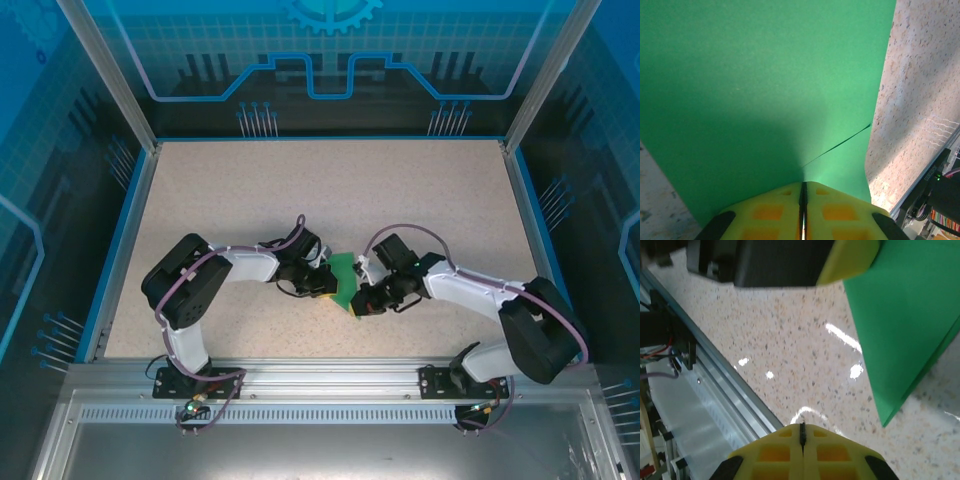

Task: Fold a paper plane with a square sheet of paper (fold left side to right side)
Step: Third fold the triangle at the center of the table.

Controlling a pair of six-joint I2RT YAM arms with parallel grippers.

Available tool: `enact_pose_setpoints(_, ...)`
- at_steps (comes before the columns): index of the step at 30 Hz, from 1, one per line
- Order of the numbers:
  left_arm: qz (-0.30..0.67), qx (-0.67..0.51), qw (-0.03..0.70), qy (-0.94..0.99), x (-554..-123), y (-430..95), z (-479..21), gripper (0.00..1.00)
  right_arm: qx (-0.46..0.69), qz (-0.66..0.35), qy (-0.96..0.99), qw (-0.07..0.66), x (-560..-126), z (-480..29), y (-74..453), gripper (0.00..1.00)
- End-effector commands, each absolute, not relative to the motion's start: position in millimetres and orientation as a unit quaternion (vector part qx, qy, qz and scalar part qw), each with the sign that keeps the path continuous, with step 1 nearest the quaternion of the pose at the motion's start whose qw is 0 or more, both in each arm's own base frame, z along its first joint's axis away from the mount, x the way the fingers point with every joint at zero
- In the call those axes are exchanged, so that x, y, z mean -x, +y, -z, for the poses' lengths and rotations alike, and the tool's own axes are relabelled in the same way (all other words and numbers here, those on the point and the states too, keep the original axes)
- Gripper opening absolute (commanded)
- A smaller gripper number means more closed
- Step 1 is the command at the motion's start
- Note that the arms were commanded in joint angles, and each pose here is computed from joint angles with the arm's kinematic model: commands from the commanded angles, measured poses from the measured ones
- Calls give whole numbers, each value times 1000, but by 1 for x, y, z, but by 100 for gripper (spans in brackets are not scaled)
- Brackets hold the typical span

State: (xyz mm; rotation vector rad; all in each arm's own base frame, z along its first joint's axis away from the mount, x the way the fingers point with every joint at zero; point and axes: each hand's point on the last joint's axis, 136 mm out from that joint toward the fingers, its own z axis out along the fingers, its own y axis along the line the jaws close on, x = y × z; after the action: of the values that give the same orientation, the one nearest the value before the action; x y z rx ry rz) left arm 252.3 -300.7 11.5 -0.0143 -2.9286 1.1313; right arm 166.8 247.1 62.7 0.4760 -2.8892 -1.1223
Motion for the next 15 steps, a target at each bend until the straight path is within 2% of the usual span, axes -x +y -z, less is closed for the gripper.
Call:
enact_pose_setpoints(1, -292, -16, 28, -956, -234, -275, 18, 11, -114, 332, -936, 0, -187, -47, 247, 0)
enact_pose_setpoints(6, -297, -14, 25, -955, -235, -277, 15, 11, -94, 285, -954, 21, -194, -17, 240, 0)
enact_pose_setpoints(15, -309, 8, -3, -951, -237, -288, -9, 16, -62, 218, -972, 63, -174, 23, 211, 0)
